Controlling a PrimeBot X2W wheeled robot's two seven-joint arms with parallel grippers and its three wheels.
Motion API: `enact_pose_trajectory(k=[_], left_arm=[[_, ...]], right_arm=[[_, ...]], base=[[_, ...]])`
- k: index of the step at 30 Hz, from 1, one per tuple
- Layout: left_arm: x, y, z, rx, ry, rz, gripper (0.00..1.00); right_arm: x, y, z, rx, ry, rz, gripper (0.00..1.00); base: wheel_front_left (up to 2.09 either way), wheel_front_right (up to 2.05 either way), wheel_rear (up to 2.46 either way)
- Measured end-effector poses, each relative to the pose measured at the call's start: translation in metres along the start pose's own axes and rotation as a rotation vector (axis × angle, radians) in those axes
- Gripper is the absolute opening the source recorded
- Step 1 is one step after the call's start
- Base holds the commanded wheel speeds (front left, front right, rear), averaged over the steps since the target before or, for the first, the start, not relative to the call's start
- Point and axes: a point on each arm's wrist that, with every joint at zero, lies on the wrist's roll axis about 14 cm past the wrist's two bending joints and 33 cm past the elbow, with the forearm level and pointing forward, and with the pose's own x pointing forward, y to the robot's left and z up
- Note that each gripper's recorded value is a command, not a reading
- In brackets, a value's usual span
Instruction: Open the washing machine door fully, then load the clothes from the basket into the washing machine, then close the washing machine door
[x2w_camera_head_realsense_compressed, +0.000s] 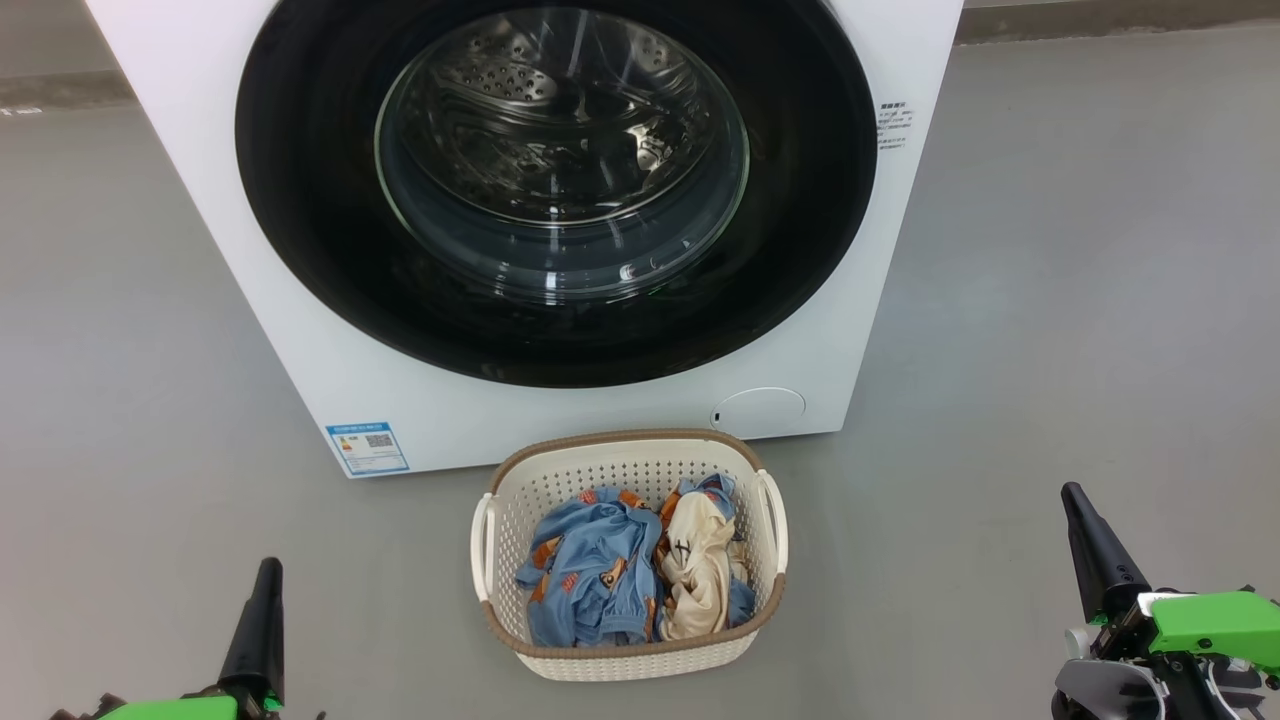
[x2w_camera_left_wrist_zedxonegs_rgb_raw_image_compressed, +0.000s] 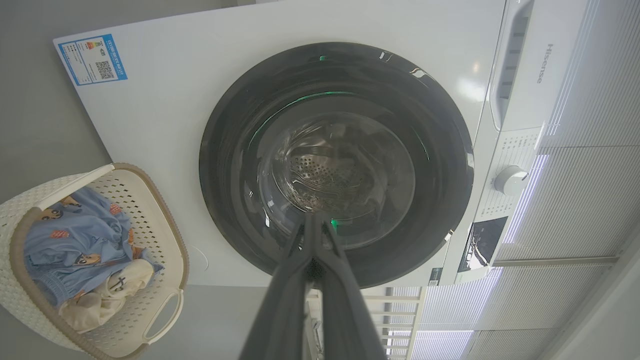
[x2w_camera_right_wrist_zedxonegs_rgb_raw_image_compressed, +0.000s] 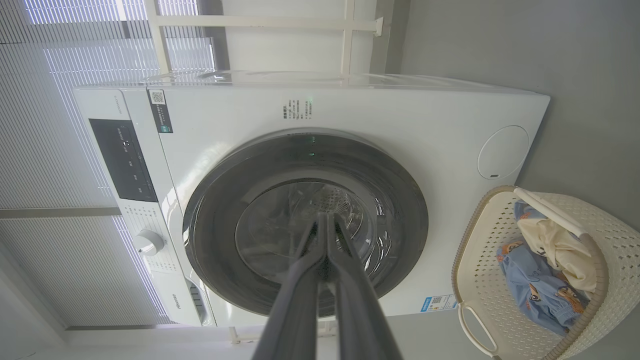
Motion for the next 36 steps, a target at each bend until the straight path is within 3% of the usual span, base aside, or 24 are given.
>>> enact_pose_trajectory(k=[36], left_arm=[[0.0, 0.0, 0.0, 0.0, 0.0, 0.0, 0.0]], right_arm=[[0.0, 0.0, -0.0001, 0.0, 0.0, 0.0, 0.0]], base=[[0.0, 0.0, 0.0]])
